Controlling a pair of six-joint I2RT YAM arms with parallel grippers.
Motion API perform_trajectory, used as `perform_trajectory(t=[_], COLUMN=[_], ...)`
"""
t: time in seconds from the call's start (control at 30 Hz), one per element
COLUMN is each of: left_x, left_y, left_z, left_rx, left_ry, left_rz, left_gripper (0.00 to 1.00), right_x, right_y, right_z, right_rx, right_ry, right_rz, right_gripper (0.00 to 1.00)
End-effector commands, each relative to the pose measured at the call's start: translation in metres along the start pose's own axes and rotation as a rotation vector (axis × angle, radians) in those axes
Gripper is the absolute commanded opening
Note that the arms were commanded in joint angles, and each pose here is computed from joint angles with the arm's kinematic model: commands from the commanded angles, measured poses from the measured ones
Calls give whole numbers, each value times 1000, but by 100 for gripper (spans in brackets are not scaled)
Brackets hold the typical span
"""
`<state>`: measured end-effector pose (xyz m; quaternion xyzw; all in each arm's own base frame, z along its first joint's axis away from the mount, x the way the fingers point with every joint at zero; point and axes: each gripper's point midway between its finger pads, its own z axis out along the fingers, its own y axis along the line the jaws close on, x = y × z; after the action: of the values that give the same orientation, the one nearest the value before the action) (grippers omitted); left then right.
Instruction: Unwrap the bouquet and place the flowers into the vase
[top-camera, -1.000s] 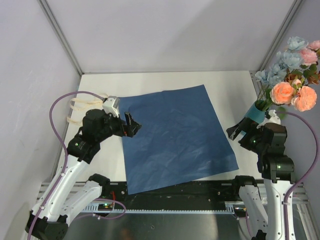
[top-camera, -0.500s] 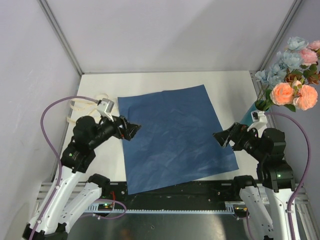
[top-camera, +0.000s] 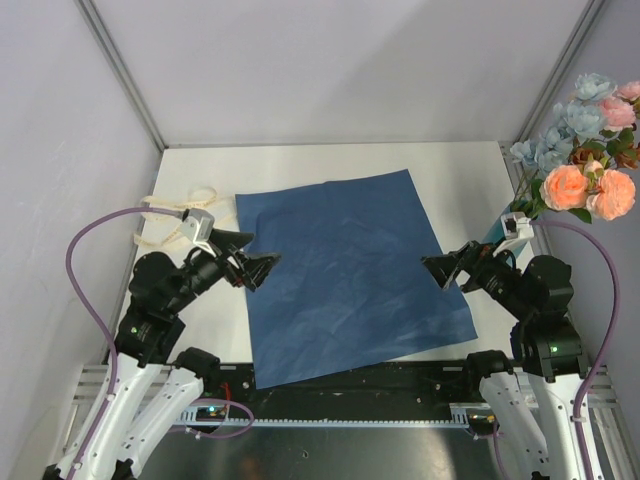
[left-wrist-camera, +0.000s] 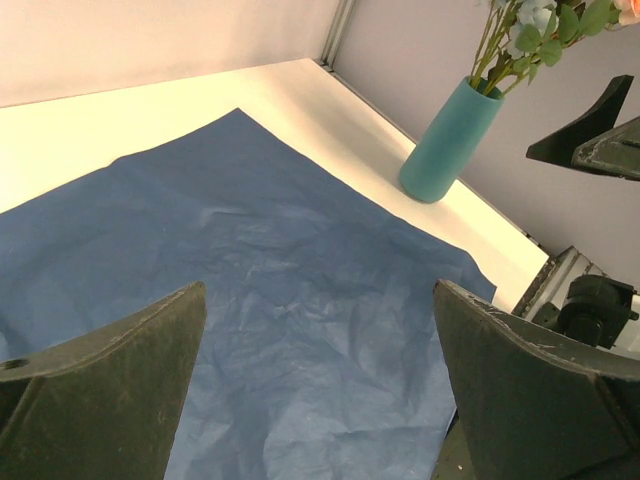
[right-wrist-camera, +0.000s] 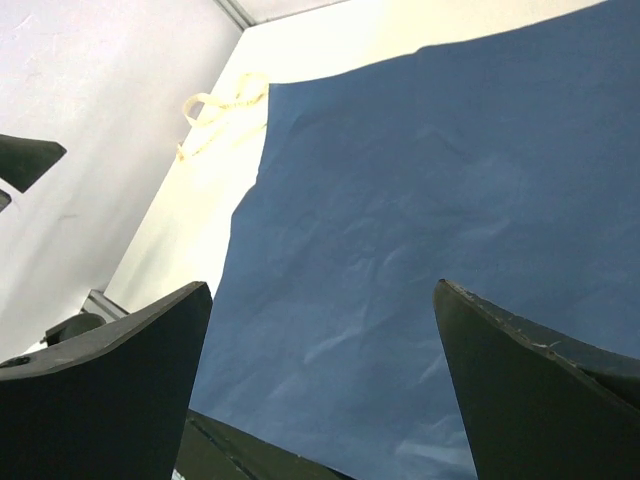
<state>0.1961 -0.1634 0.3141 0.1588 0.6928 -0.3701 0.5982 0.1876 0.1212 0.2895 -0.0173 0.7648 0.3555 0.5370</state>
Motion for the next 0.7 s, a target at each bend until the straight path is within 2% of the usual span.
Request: perform_trajectory(t=[0.0, 0.67], left_x=[-7, -7], left_y=[-4, -3], left_z=[1, 1], left_rx=[27, 19], left_ry=[-31, -32], left_rz=[10, 9], left_gripper=[100, 100], right_x=[-15, -17], right_y=[12, 18], right_z=[1, -1], right_rx=[-52, -75], right_ry=[-56, -65], right_rz=[-33, -42], right_gripper=[99, 99])
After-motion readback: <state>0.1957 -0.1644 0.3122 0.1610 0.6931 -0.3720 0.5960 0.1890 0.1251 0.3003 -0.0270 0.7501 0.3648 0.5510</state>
